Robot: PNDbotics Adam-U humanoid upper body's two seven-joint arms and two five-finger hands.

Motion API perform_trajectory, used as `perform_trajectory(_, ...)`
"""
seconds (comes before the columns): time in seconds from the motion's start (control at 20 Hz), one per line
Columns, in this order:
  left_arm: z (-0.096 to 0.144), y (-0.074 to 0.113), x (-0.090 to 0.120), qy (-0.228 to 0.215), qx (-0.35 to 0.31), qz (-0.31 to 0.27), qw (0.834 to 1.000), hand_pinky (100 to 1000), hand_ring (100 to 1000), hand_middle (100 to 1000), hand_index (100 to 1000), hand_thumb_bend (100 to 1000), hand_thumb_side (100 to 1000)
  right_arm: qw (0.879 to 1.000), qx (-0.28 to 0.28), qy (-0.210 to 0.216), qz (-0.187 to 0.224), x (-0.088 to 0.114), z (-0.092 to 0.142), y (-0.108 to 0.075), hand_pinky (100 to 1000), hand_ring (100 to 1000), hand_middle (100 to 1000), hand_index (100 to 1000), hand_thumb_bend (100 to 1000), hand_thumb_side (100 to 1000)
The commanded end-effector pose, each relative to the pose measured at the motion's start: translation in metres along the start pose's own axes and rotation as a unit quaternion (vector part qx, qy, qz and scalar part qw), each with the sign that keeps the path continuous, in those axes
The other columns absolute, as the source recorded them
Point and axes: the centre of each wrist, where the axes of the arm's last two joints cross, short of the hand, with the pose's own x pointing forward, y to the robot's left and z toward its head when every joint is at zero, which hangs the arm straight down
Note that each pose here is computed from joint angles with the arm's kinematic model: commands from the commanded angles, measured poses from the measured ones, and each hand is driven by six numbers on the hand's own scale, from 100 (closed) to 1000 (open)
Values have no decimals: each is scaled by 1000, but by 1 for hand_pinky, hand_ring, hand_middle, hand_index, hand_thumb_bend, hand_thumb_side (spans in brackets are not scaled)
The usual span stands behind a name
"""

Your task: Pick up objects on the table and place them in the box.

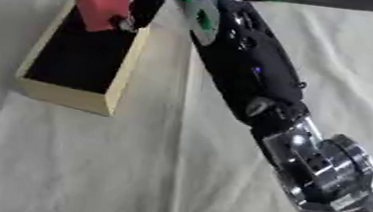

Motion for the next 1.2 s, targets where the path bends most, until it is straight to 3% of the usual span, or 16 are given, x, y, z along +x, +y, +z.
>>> perform_trajectory(0.05,-6,-1,7,-17,-7,3,1000,568,548,542,690,100,164,1000,-3,10,19,1,-4,-2,777,750,752,811,100,100)
perform_trajectory(0.15,-6,-1,7,-15,-7,3,1000,568,548,541,690,100,165,1000,-4,16,19,0,-6,4,790,772,802,870,100,100)
perform_trajectory(0.2,-6,-1,7,-15,-7,3,1000,568,548,541,689,100,164,1000,-7,19,17,-1,-7,6,810,792,828,895,183,241)
perform_trajectory(0.25,-6,-1,7,-15,-7,4,1000,568,548,541,689,100,164,1000,-9,22,18,-1,-8,8,818,805,845,909,257,326)
perform_trajectory(0.35,-6,-1,7,-15,-7,4,1000,567,548,541,689,100,164,999,-10,28,25,-2,-8,10,834,825,867,926,376,406)
perform_trajectory(0.85,-5,-2,7,-12,-6,5,1000,567,548,540,689,100,166,999,-14,31,34,-6,-5,7,838,828,871,935,441,404)
perform_trajectory(1.0,-5,-2,7,-12,-6,5,1000,568,548,540,689,100,165,999,-10,27,38,-5,-4,4,853,850,900,956,505,441)
perform_trajectory(1.2,-5,-2,6,-12,-7,4,1000,568,548,540,689,100,164,999,-21,23,32,-4,-1,-2,847,838,878,939,450,418)
